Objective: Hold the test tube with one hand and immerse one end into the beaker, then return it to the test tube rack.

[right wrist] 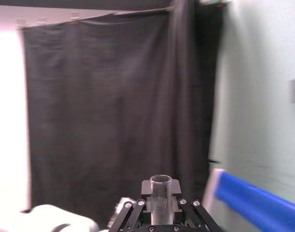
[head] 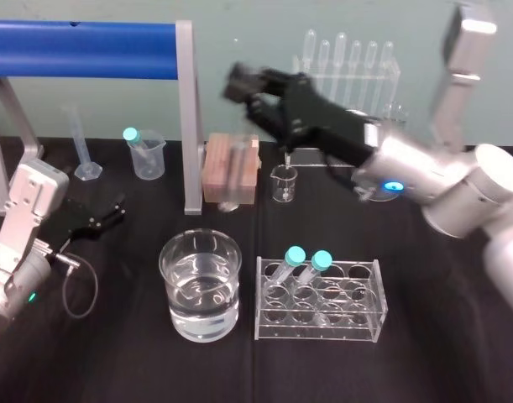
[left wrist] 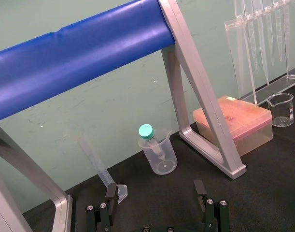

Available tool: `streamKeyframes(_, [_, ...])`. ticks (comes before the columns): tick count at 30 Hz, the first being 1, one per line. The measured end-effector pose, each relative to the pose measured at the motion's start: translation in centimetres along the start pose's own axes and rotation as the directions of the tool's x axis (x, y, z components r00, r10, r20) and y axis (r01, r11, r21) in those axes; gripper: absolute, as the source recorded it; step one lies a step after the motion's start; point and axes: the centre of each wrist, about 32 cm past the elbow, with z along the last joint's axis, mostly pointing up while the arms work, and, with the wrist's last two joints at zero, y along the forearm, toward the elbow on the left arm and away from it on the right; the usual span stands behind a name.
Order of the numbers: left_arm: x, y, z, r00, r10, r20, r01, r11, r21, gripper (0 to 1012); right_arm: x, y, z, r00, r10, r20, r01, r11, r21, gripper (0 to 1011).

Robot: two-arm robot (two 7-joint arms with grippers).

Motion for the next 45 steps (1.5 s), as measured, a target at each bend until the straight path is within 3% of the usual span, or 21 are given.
streamKeyframes(5, [0.00, 0.0, 0.0, 1.0000, 0.000, 0.000, 0.000, 1.0000, 0.000, 1000, 0.17, 2.5, -0.5, 0.990, 0.137, -0.042, -0.138, 0.990, -0.026, 227])
streamKeyframes(11, [0.00, 0.0, 0.0, 1.0000, 0.000, 0.000, 0.000, 1.0000, 0.000, 1000, 0.29, 3.3, -1.3, 0.978, 0.196, -0.072, -0.202, 0.976, -0.077, 227])
streamKeyframes(21, [0.00, 0.0, 0.0, 1.0000, 0.000, 0.000, 0.000, 1.0000, 0.000, 1000, 1.08, 3.0, -3.3, 0.976, 0.198, -0.090, -0.209, 0.966, -0.150, 227])
streamKeyframes(28, [0.00, 0.0, 0.0, 1.0000, 0.000, 0.000, 0.000, 1.0000, 0.000, 1000, 1.76, 2.7, -5.4, 0.974, 0.177, -0.142, -0.199, 0.966, -0.164, 227])
streamKeyframes(36, [0.00, 0.0, 0.0, 1.0000, 0.000, 0.000, 0.000, 1.0000, 0.000, 1000, 1.89, 2.9, -7.1, 0.968, 0.166, -0.187, -0.200, 0.964, -0.177, 227])
streamKeyframes(45, [0.00, 0.0, 0.0, 1.0000, 0.000, 0.000, 0.000, 1.0000, 0.000, 1000, 1.75, 3.0, -7.1, 0.968, 0.175, -0.182, -0.211, 0.956, -0.203, 227])
